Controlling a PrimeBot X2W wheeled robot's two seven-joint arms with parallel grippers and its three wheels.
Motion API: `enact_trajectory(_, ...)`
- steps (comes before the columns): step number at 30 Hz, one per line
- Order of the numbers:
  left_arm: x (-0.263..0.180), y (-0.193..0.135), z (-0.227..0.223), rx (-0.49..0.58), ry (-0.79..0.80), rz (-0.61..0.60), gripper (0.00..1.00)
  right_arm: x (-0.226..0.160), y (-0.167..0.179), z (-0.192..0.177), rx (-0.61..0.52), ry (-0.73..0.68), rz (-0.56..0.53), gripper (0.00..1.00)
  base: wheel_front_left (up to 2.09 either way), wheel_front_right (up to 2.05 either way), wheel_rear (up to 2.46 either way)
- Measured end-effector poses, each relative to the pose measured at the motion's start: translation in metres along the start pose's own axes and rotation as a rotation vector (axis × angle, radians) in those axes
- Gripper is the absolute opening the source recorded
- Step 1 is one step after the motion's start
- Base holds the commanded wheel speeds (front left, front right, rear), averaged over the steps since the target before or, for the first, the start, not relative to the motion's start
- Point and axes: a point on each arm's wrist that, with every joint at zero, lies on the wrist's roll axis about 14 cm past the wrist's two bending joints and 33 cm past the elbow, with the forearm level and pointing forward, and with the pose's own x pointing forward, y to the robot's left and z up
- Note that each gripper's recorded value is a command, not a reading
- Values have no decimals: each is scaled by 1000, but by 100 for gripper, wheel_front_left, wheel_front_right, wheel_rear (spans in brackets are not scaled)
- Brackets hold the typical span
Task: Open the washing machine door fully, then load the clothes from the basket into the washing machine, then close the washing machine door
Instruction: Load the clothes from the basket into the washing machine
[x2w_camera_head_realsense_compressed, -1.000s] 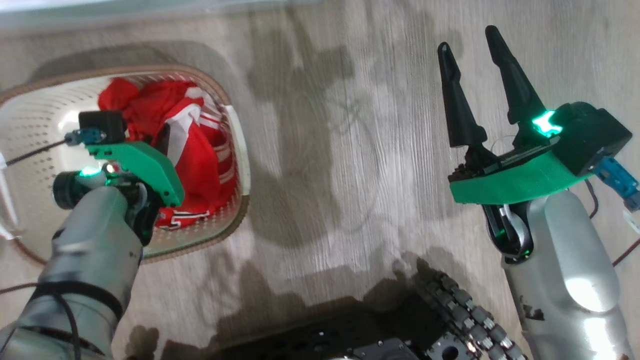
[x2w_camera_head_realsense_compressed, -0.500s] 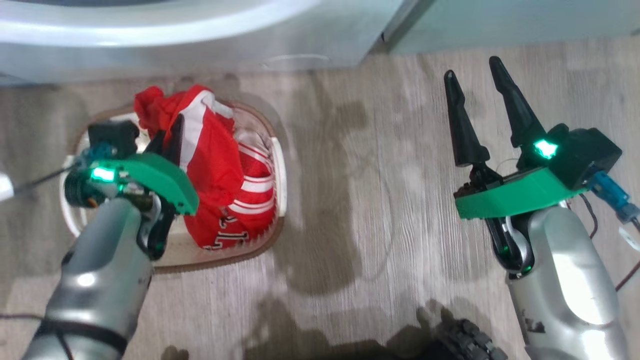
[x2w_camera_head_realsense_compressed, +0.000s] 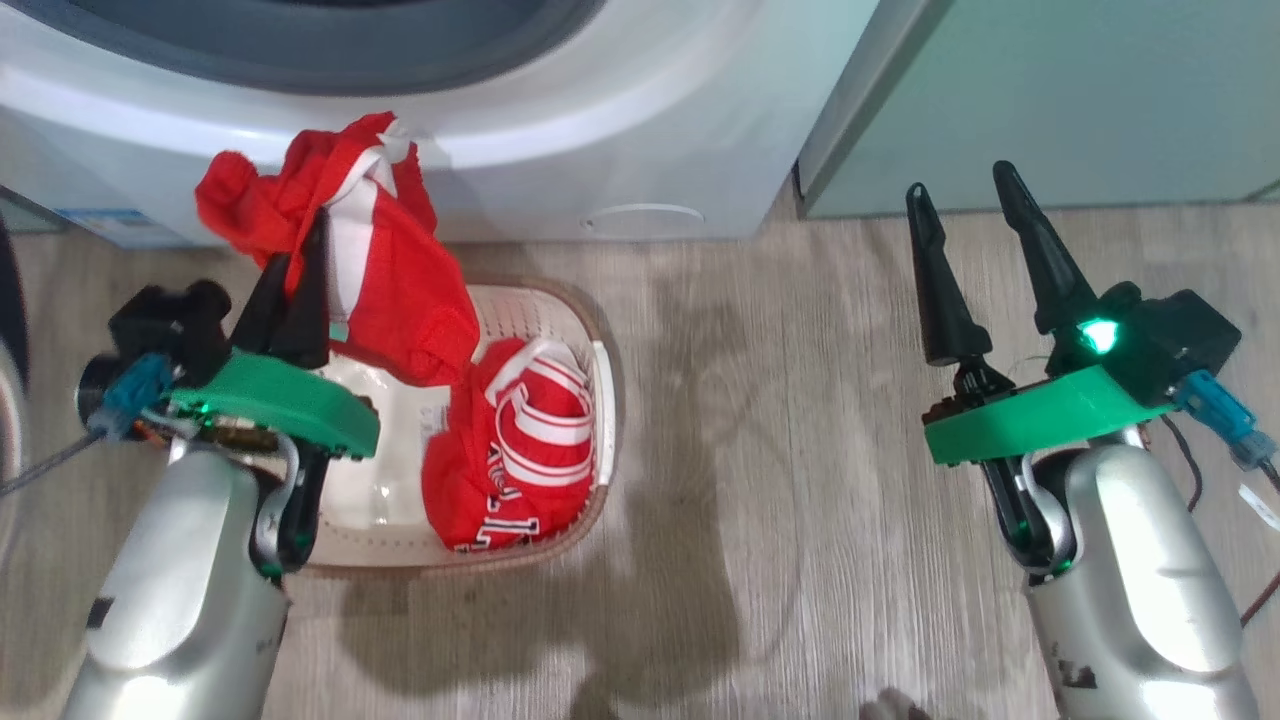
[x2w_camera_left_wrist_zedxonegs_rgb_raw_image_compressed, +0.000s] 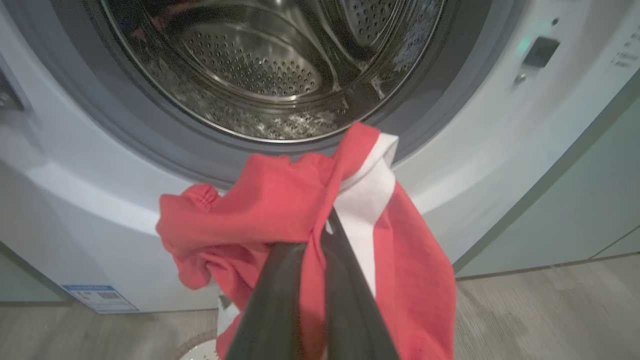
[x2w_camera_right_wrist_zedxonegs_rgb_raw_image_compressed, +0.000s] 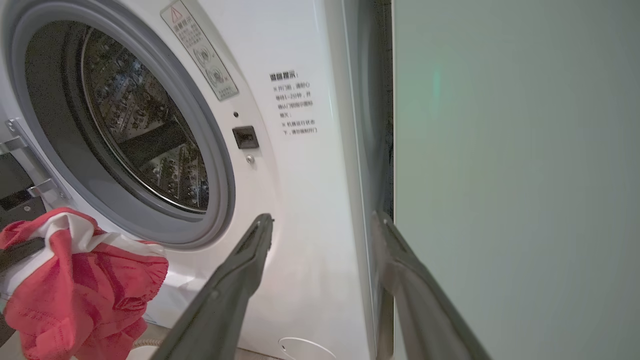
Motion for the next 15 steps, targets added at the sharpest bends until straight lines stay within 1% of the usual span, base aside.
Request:
enact_trajectory(5,-19,2,37,37,-98,20,0,-4,4,19,-12,-39,5,100,0,0,0)
enact_trajectory(9,-44,9,51,64,-129,61,0,-22,4,21,-11,-25,-6,100,0,0,0)
enact_trajectory(15,-72,15,65,68,-165,115,0,-39,2,33,-23,-37,-23,100,0,0,0)
